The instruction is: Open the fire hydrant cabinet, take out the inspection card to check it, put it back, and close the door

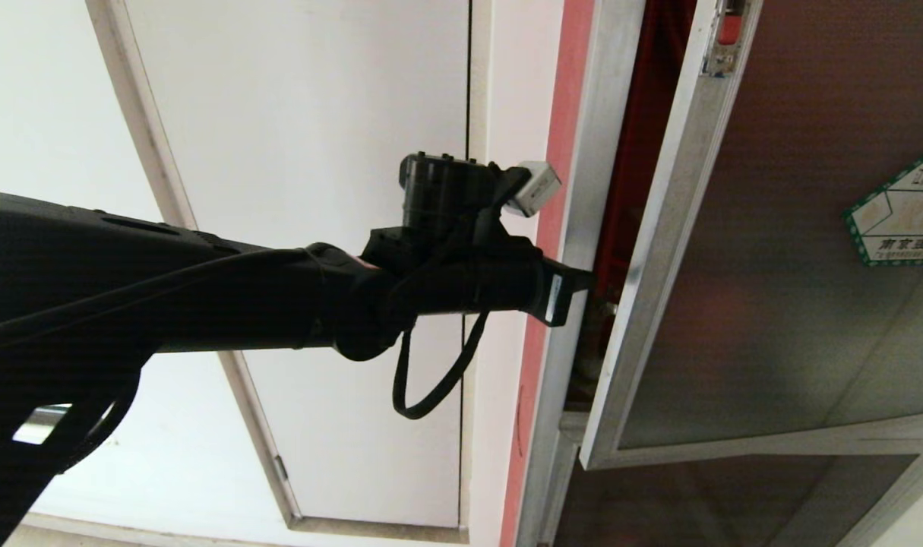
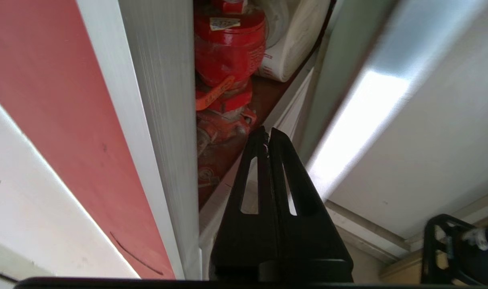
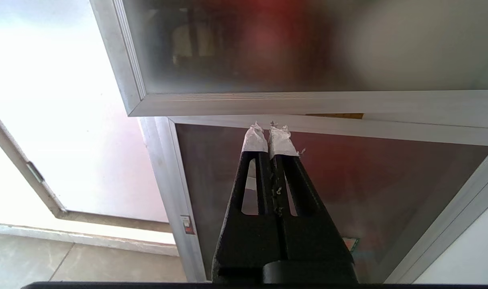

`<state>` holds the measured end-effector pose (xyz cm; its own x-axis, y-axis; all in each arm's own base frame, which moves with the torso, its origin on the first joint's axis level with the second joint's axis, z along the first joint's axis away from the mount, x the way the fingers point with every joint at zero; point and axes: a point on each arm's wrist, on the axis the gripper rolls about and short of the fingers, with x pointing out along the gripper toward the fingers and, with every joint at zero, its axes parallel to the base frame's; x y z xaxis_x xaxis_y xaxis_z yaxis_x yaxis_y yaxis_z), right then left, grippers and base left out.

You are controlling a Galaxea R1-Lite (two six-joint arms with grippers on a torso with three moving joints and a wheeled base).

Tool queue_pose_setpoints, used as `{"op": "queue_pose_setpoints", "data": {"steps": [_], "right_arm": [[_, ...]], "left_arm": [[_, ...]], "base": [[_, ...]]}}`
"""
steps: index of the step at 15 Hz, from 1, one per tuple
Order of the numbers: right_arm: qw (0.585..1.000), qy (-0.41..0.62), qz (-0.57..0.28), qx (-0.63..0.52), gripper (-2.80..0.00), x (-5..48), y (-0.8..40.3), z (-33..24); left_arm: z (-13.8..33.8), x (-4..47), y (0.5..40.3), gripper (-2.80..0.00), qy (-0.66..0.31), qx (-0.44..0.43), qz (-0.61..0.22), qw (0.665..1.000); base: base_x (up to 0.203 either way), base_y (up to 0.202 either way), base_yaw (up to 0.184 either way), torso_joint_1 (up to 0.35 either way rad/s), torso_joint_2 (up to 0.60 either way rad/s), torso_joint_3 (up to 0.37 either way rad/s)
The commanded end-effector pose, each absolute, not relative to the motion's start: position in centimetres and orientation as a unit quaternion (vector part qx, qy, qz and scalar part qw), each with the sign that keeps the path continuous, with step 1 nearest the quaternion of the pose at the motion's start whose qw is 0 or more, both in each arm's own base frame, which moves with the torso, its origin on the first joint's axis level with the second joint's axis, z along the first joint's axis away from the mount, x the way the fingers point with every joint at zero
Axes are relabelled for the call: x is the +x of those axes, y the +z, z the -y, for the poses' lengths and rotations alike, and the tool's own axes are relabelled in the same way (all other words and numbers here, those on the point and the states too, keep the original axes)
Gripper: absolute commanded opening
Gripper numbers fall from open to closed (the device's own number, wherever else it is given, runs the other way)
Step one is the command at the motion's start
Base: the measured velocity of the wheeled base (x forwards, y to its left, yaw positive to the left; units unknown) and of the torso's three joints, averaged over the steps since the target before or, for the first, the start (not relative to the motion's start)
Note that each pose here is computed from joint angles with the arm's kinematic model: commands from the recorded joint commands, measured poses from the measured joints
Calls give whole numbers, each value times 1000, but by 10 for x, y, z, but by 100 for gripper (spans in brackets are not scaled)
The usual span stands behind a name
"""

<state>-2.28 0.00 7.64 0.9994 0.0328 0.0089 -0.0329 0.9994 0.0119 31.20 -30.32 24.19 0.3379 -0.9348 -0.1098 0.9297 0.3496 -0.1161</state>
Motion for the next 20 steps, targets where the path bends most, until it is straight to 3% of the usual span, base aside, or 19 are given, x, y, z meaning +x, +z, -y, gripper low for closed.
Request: {"op": "queue_pose_setpoints", "data": {"steps": [1, 20], "right_arm": [[1000, 17, 3, 6, -280, -23, 76, 0], [1000, 17, 3, 6, -280, -23, 76, 0]], "left_arm": [[311, 320, 231, -280, -571, -15, -85, 816], [340, 259, 246, -280, -630, -11, -78, 773]], "base": [[0, 0, 0, 0, 0, 0], [0, 0, 0, 0, 0, 0]]}}
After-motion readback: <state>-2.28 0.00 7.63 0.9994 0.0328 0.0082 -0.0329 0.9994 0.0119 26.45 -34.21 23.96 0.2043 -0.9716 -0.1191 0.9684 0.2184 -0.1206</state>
